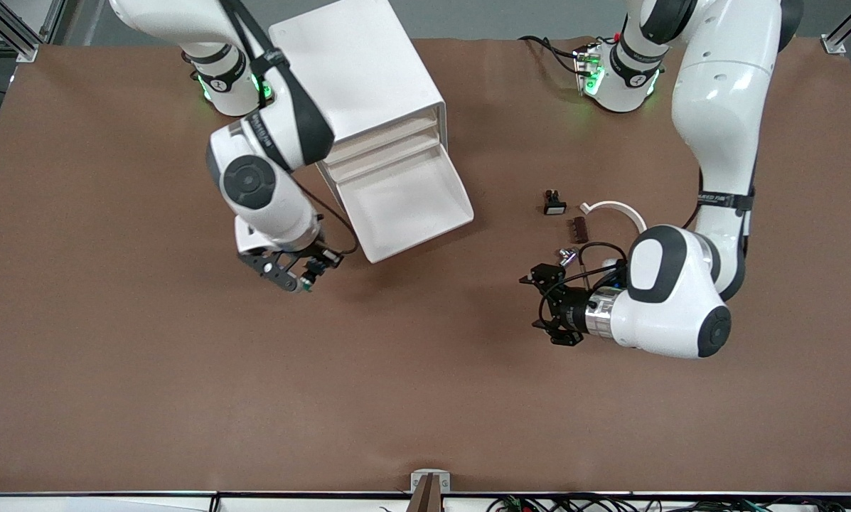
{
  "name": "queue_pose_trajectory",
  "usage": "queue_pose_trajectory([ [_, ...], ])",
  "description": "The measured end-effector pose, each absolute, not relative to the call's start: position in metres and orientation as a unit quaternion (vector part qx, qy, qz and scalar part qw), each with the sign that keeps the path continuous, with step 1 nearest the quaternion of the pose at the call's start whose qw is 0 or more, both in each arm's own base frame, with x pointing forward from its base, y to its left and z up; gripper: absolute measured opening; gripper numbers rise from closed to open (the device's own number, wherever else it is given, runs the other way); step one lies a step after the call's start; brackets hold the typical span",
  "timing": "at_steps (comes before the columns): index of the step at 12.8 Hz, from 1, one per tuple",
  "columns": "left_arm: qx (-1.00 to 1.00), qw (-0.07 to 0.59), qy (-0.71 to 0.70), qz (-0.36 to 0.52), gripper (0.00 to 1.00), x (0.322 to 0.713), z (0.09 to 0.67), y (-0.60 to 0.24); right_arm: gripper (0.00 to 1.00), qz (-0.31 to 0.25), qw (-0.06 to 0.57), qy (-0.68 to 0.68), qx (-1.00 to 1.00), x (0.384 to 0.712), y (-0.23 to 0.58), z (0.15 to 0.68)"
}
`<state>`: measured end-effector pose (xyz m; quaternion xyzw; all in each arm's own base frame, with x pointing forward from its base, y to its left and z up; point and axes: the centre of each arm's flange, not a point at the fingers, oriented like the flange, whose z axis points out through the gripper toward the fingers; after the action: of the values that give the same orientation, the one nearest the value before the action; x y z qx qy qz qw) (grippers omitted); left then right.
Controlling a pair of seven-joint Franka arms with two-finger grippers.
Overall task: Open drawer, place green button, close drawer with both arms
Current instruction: 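Carry the green button over the open drawer with the right gripper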
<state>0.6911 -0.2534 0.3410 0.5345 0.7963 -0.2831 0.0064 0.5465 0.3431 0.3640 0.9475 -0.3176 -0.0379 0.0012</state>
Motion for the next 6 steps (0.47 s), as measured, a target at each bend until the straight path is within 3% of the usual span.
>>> queue_pose_trajectory([
  [6,0.649,-0.006,0.745,-0.156,1.0,0.685,0.384,-0.244,0.41,-0.039,0.019,-0.418,0.907,0.476,0.435,0.353],
])
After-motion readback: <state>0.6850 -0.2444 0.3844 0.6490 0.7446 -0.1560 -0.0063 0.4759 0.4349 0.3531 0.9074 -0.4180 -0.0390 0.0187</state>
